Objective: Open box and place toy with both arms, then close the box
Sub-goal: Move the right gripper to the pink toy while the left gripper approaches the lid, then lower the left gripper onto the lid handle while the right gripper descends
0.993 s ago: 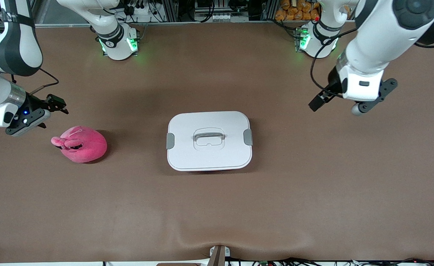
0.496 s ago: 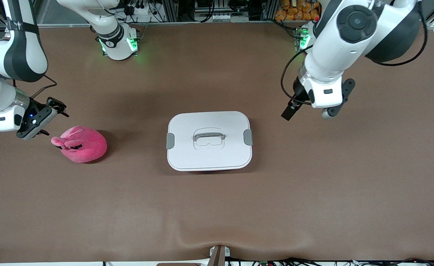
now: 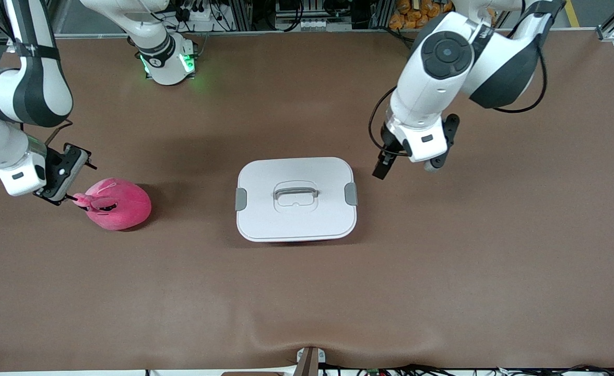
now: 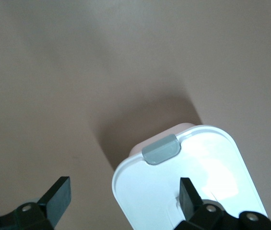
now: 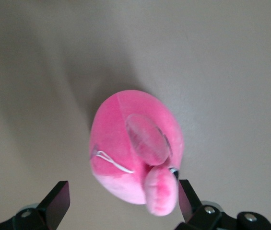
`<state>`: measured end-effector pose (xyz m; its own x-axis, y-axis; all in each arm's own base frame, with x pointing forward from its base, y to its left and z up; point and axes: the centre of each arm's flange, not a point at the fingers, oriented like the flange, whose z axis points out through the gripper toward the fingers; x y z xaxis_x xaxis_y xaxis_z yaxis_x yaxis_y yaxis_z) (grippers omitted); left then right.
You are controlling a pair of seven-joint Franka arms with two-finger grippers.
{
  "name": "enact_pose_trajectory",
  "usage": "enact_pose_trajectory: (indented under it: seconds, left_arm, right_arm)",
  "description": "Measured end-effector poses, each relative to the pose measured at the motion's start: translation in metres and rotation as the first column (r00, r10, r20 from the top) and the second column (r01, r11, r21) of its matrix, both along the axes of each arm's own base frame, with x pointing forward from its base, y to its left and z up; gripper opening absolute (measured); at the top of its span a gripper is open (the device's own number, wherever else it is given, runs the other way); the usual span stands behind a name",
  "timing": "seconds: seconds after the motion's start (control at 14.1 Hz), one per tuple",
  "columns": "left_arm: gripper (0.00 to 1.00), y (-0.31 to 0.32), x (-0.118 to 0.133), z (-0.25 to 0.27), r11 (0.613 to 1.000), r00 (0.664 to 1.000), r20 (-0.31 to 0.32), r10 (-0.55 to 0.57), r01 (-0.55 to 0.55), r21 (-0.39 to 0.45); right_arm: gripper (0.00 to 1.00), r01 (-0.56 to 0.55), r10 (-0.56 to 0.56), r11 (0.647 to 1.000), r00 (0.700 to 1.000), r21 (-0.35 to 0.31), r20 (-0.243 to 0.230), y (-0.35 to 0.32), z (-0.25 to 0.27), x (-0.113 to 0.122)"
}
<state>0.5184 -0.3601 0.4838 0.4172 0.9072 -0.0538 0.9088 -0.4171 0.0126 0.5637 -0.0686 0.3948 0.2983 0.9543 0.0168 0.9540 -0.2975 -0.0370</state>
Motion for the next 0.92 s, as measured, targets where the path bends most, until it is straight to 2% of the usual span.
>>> enact_pose_trajectory:
  seconds: [0.21,0.5,0.57,0.64,0.71,0.92]
  left_arm:
    - [1.0,-0.024,-0.004,-0.015,0.998,0.998,0.006,0.066,-0.066,0.02]
    - [0.95,-0.052,0.003,-0.03,0.988,0.989,0.007,0.151,-0.151,0.012]
    - [0.9,-0.058,0.005,-0.034,0.986,0.986,0.01,0.166,-0.167,0.006]
    - [0.9,-0.063,0.007,-0.037,0.983,0.983,0.015,0.184,-0.184,-0.005]
    - [0.86,-0.068,0.007,-0.039,0.98,0.98,0.02,0.199,-0.199,-0.018]
    - [0.83,-0.085,0.004,-0.046,0.973,0.974,0.033,0.226,-0.224,-0.055]
  right_arm:
    - [1.0,-0.156,0.156,0.988,0.988,-0.005,0.02,0.005,-0.006,0.014]
    - [1.0,-0.366,0.367,0.93,0.928,-0.025,0.056,0.016,-0.024,0.027]
    - [1.0,-0.401,0.402,0.916,0.914,-0.027,0.056,0.016,-0.029,0.029]
    - [1.0,-0.423,0.424,0.906,0.904,-0.029,0.056,0.016,-0.033,0.03]
    - [1.0,-0.436,0.437,0.9,0.898,-0.028,0.053,0.016,-0.037,0.031]
    - [1.0,-0.471,0.472,0.882,0.881,-0.015,0.036,0.015,-0.052,0.032]
